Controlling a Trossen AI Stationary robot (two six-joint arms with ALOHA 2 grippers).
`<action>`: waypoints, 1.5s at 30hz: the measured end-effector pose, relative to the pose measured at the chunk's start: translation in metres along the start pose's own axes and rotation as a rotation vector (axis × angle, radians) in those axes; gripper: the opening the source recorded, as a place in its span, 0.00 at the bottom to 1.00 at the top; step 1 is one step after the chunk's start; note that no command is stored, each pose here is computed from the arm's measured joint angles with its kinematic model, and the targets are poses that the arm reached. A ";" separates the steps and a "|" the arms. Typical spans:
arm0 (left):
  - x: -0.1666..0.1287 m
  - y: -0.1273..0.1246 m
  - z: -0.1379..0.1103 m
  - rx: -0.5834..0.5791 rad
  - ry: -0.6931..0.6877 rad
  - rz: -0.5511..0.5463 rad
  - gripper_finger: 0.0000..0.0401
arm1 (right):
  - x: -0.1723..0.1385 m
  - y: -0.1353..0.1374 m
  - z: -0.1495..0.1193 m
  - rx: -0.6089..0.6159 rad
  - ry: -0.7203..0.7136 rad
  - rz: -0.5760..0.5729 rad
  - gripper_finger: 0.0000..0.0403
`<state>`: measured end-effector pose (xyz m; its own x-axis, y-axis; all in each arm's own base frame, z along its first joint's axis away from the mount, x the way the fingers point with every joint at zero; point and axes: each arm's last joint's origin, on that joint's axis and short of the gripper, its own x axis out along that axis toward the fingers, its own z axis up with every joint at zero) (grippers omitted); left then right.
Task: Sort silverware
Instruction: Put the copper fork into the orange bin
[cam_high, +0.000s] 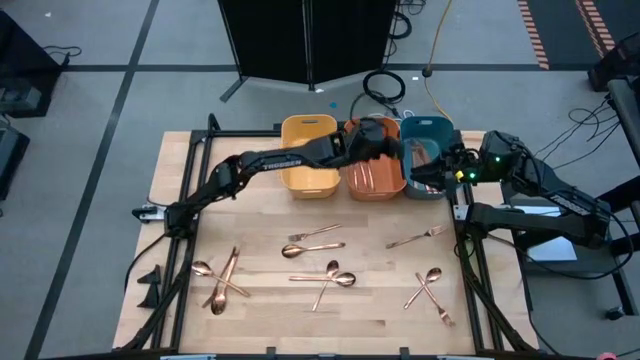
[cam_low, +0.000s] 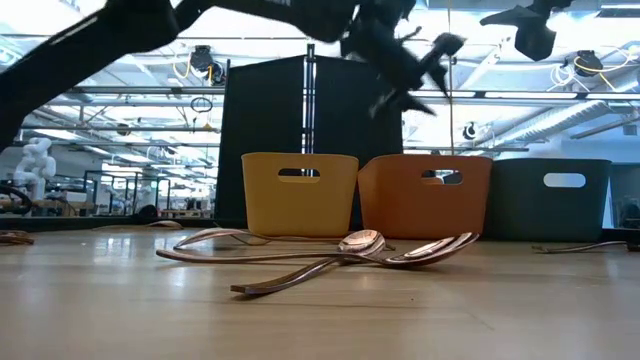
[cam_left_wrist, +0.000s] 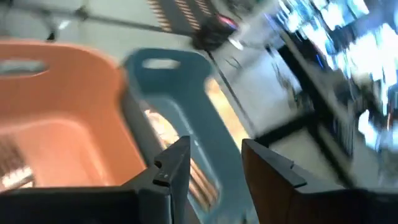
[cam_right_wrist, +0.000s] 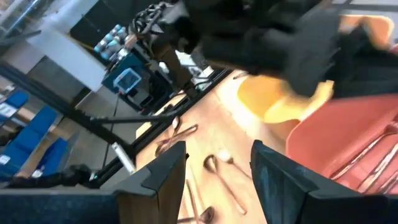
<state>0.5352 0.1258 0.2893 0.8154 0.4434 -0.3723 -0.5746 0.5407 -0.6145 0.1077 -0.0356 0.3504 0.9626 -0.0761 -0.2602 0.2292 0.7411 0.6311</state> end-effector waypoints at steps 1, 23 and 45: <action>-0.004 -0.007 -0.006 0.077 0.011 -0.014 0.35 | -0.001 0.000 -0.001 0.000 0.008 0.008 0.42; -0.186 -0.049 -0.060 1.032 0.495 0.493 0.35 | -0.006 -0.004 -0.010 -0.092 0.078 -0.031 0.42; -0.387 0.066 -0.099 0.376 0.664 0.490 0.35 | 0.014 -0.012 -0.010 -0.134 0.158 -0.105 0.42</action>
<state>0.1889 -0.0815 0.3242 0.2795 0.2447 -0.9284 -0.7585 0.6492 -0.0572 0.1172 -0.0387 0.3322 0.8975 -0.0595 -0.4370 0.2950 0.8175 0.4947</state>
